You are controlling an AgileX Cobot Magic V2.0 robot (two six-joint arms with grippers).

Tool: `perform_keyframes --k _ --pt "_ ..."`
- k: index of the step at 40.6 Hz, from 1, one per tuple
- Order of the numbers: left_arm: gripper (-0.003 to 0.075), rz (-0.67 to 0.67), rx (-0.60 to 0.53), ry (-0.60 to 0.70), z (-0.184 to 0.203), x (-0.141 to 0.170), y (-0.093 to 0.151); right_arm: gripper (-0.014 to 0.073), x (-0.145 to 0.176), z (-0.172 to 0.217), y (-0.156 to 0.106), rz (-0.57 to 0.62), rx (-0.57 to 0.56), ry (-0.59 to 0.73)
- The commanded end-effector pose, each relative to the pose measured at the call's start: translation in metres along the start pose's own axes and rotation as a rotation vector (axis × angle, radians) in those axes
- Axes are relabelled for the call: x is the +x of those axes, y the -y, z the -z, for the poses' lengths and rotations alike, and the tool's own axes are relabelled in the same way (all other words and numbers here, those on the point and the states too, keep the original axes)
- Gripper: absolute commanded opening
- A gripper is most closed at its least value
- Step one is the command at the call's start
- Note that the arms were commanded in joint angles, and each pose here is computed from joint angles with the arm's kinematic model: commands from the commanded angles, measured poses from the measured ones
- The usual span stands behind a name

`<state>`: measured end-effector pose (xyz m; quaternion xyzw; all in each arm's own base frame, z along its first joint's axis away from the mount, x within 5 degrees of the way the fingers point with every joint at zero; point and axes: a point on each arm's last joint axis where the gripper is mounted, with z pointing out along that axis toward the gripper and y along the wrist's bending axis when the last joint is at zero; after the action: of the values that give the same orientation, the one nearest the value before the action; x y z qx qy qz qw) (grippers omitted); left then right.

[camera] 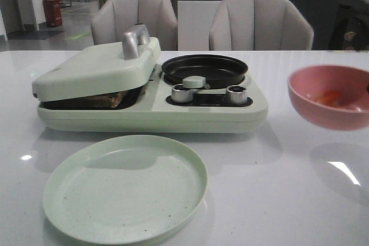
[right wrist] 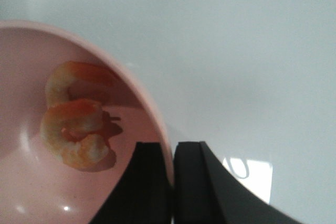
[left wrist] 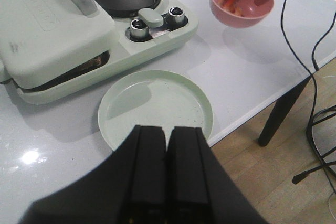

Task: Make breakfast with bread and shrimp
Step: 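Grasp the pink bowl with the right gripper and lift it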

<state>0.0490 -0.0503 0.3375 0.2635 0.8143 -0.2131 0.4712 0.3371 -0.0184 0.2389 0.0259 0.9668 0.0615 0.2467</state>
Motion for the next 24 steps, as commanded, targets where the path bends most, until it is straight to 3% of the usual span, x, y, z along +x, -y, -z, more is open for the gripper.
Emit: perform_keyframes --k 1,10,17,24 --pt "0.0102 0.028 0.0 0.09 0.004 -0.013 0.001 0.0045 -0.039 0.054 -0.031 0.127 -0.007 0.251" --pt "0.0102 0.028 0.0 0.09 0.004 -0.013 0.001 0.0045 -0.082 0.104 -0.102 0.31 0.054 0.48" --pt "0.0102 0.028 0.0 0.09 0.004 -0.013 0.001 0.0045 -0.102 0.115 -0.144 0.415 0.22 0.602" --pt "0.0102 0.028 0.0 0.09 0.004 -0.013 0.001 0.0045 -0.109 0.101 -0.179 0.553 0.441 0.676"
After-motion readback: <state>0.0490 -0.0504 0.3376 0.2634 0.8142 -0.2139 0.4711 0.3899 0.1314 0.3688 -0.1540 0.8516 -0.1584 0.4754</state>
